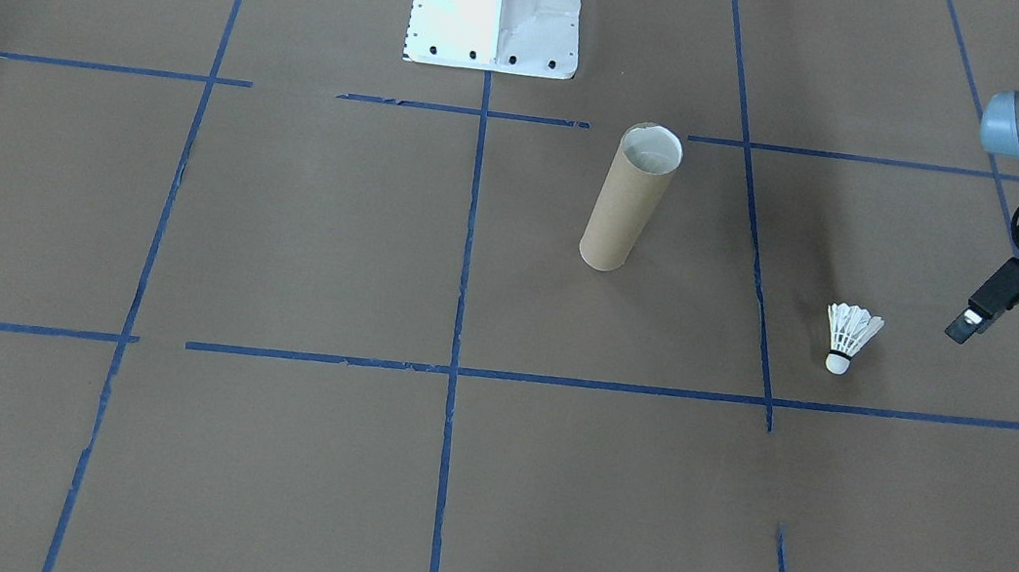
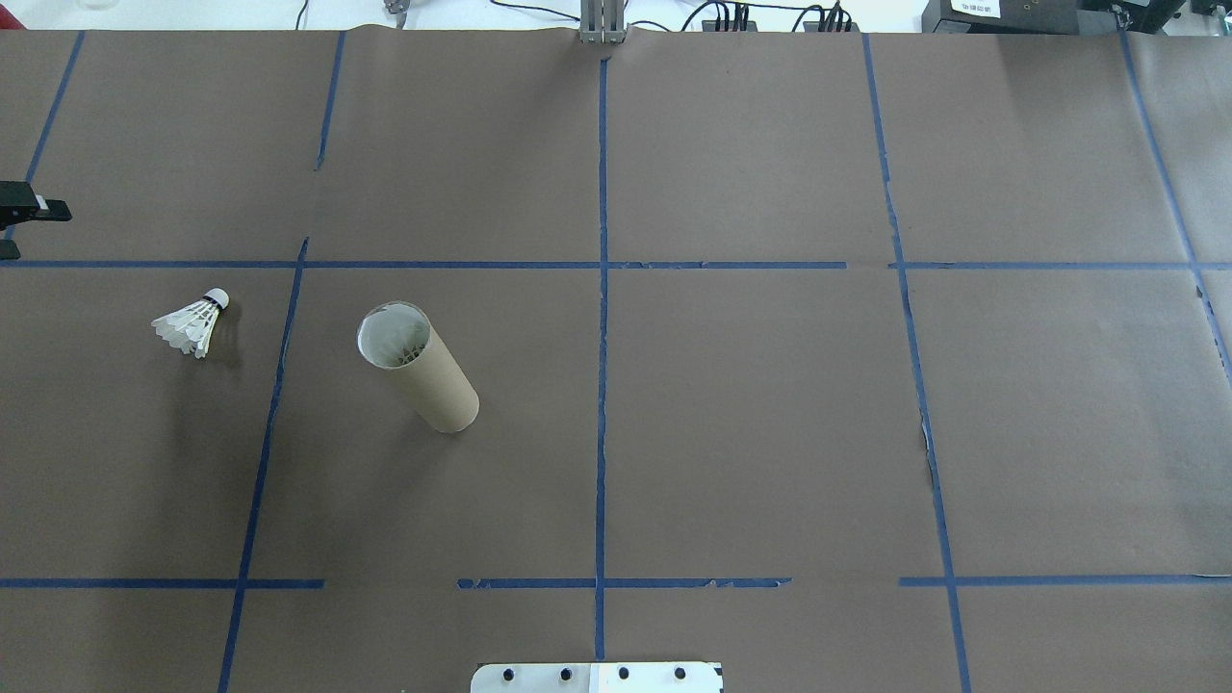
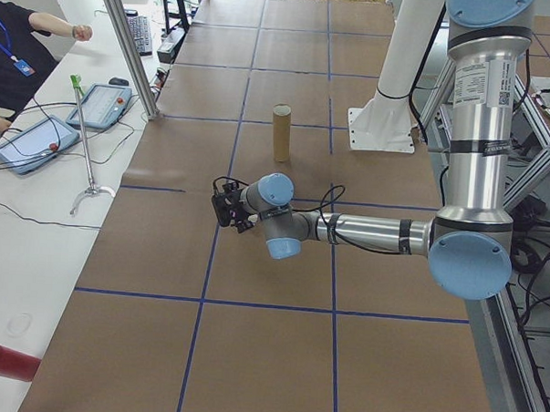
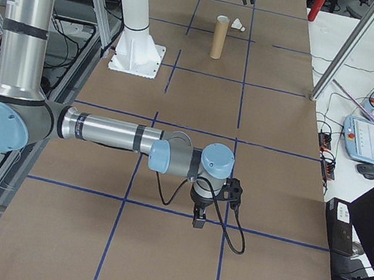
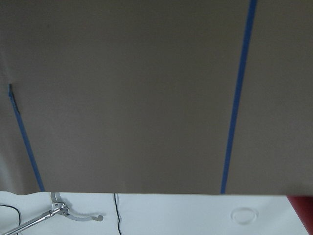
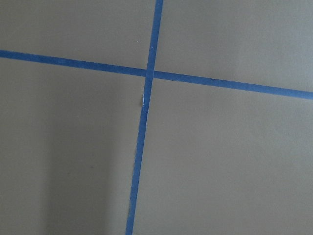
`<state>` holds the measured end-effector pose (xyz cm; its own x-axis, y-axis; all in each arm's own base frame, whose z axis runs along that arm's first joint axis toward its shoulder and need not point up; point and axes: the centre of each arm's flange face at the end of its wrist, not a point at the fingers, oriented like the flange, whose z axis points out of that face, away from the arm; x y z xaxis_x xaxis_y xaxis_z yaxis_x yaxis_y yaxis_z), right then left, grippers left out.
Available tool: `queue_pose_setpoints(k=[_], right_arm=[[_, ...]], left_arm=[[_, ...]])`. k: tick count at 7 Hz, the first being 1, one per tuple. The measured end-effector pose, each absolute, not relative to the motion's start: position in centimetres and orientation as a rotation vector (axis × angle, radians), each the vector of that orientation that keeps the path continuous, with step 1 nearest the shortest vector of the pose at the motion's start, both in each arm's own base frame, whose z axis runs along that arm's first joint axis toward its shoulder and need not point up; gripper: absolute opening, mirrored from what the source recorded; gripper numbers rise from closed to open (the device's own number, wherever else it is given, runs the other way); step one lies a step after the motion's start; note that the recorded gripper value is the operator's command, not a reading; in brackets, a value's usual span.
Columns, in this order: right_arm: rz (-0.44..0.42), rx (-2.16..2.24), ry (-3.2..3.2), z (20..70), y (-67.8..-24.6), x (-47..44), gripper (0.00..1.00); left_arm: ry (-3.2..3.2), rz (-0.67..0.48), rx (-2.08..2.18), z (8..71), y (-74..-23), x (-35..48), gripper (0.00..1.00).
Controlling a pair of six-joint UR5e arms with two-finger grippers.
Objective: Collect badminton balls into bucket
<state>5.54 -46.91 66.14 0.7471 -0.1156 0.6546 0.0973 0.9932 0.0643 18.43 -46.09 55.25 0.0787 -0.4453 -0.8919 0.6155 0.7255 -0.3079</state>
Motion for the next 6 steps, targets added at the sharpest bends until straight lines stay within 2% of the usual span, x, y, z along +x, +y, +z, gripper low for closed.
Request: queue_pose_setpoints(k=[1, 3, 4, 5, 6], right_arm=[[-0.116, 0.027, -0.718, 66.1, -46.9, 5.5, 1.00], [-0.116, 0.027, -0.718, 66.1, -46.9, 5.5, 1.00], [-0.116, 0.027, -0.718, 66.1, -46.9, 5.5, 1.00], [-0.116, 0.027, -0.718, 66.1, -46.9, 5.5, 1.00], [-0.117, 0.027, -0.718, 66.1, -46.9, 5.5, 1.00]], left_arm=[[1.279, -0.856, 0.101, 55.1, -45.1, 20.4, 1.00], [1.272, -0.887, 0.007, 55.6, -43.3, 23.3, 1.00], [1.267, -0.880, -0.011, 55.8, -42.8, 24.1, 0.95], [1.264, -0.875, -0.021, 55.9, -42.6, 24.5, 0.70], [1.265, -0.891, -0.033, 55.9, -42.5, 24.7, 0.64]])
